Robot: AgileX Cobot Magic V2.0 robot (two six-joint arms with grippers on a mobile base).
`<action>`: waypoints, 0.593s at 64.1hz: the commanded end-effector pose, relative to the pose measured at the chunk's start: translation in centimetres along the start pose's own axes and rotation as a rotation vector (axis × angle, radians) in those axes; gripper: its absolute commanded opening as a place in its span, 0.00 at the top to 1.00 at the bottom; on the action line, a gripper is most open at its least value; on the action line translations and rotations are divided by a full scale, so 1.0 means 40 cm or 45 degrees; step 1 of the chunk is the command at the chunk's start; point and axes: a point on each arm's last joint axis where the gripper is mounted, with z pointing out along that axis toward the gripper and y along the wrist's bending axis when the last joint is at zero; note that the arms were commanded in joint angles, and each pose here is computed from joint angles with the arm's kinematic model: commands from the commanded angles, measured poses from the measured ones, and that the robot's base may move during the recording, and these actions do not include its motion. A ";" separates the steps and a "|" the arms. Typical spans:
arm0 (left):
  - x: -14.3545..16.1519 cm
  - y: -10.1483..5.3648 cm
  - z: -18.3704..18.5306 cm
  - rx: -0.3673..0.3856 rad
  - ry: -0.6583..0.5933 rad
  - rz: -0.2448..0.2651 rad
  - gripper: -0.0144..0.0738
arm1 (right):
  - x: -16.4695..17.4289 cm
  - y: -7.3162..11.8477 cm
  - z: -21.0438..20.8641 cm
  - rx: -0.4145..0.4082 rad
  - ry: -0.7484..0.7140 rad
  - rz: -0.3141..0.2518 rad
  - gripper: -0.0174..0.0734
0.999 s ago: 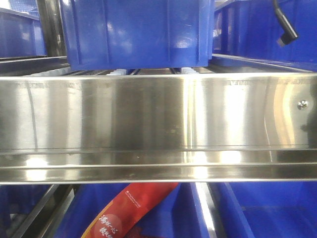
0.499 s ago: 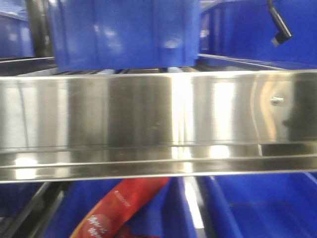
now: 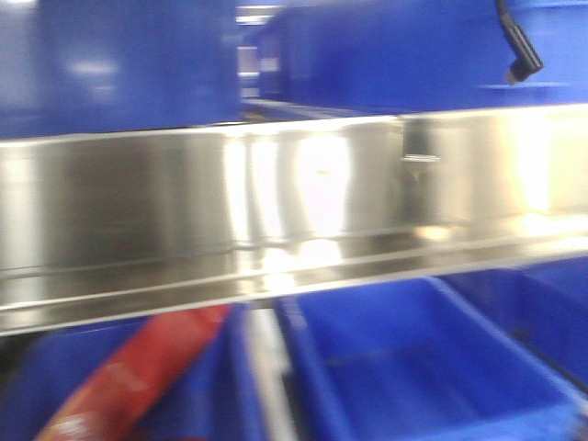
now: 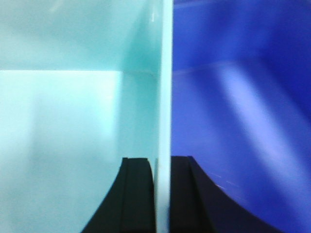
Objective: Fetch blue bin and place on conveyor start
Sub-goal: 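Pull the held bin back away from the shelf rack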
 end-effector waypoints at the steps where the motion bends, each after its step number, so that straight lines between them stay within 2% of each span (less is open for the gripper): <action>1: -0.022 0.007 -0.030 0.003 -0.092 0.005 0.96 | -0.014 -0.018 -0.028 0.036 -0.061 -0.026 0.99; 38: -0.022 0.007 -0.030 0.003 -0.092 0.005 0.96 | -0.022 -0.022 -0.028 0.057 -0.101 -0.040 0.99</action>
